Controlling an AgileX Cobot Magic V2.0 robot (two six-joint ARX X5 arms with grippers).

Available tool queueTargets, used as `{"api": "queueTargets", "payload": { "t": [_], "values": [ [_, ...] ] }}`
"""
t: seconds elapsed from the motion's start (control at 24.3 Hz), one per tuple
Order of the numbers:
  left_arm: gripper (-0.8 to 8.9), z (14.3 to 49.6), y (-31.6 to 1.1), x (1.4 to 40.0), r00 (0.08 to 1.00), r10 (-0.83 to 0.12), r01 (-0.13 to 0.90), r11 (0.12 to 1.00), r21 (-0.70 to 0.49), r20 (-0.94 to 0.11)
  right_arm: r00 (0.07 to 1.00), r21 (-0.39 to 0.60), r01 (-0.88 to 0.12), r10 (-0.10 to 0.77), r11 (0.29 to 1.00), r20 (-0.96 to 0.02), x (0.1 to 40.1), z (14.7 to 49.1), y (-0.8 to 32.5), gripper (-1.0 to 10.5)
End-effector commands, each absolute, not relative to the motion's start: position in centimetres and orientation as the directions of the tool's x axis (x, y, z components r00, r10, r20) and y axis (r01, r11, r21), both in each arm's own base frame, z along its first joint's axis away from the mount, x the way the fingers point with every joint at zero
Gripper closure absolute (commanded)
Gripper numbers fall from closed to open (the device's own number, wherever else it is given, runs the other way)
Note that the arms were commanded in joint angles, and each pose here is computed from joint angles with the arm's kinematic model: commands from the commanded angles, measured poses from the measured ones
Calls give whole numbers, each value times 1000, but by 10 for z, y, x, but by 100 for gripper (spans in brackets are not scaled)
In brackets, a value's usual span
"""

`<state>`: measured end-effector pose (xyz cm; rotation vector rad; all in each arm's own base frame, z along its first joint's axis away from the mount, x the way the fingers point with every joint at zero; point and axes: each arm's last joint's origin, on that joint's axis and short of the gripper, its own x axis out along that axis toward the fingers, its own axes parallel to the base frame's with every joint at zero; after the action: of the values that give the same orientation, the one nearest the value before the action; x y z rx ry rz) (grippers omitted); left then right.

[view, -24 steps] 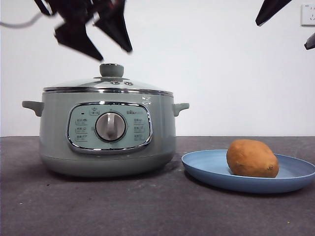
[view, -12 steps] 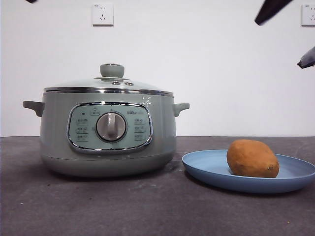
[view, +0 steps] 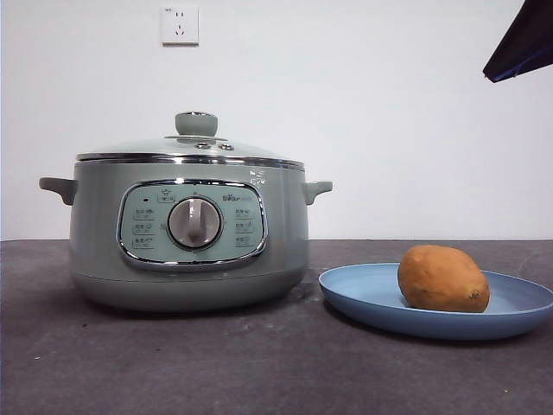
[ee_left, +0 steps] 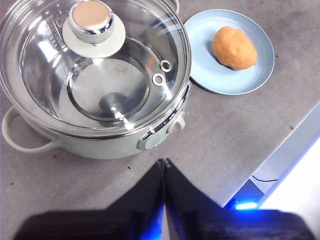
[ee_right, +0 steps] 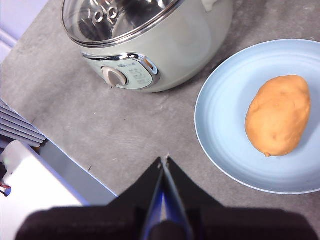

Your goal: Take the potato out from the steamer,put the potato on the plate,close the lid

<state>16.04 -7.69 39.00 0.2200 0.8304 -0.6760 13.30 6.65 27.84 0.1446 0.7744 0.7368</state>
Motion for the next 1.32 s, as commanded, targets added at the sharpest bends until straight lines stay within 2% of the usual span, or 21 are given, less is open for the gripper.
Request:
{"api": "queueTargets", "payload": {
  "t": [0.04, 0.33, 0.41, 0.49, 0.62, 0.7, 0.78, 0.99, 1.32],
  "values": [
    [817, 388, -78, 161, 475, -466, 632, 771, -79, -746, 483, 379, -547, 651, 747, -585, 133, 277, 66, 946],
    [817, 391, -79, 163, 503, -482, 637, 767, -69, -718, 483, 379, -547, 651, 747, -585, 133, 277, 66, 946],
    [817, 395, -74, 164, 564, -446, 617, 787, -5, -695, 483, 379, -547, 651, 747, -585, 133, 277, 66, 946],
    [817, 410, -63, 164, 698, -438, 559, 828, 50, -566, 483, 379, -547, 651, 747, -585, 133, 277, 66, 946],
    [817, 420, -40, 156, 887, -388, 427, 896, 123, -251, 483, 379, -547, 651, 747, -585, 133, 277, 66, 946],
    [817, 405, -25, 148, 946, -315, 322, 937, 136, -71, 483, 379, -547, 651, 747, -585, 133, 277, 66, 946],
    [817, 377, -13, 138, 971, -238, 233, 963, 137, 22, 483, 379, -547, 651, 747, -585, 133, 277, 66, 946],
    [817, 313, -1, 116, 988, -146, 139, 980, 139, 43, 483, 379, -547, 651, 747, -585, 133, 277, 66, 946],
    [817, 230, 2, 102, 994, -106, 109, 987, 115, -35, 483, 379, -547, 651, 747, -585, 133, 277, 66, 946]
  ]
}}
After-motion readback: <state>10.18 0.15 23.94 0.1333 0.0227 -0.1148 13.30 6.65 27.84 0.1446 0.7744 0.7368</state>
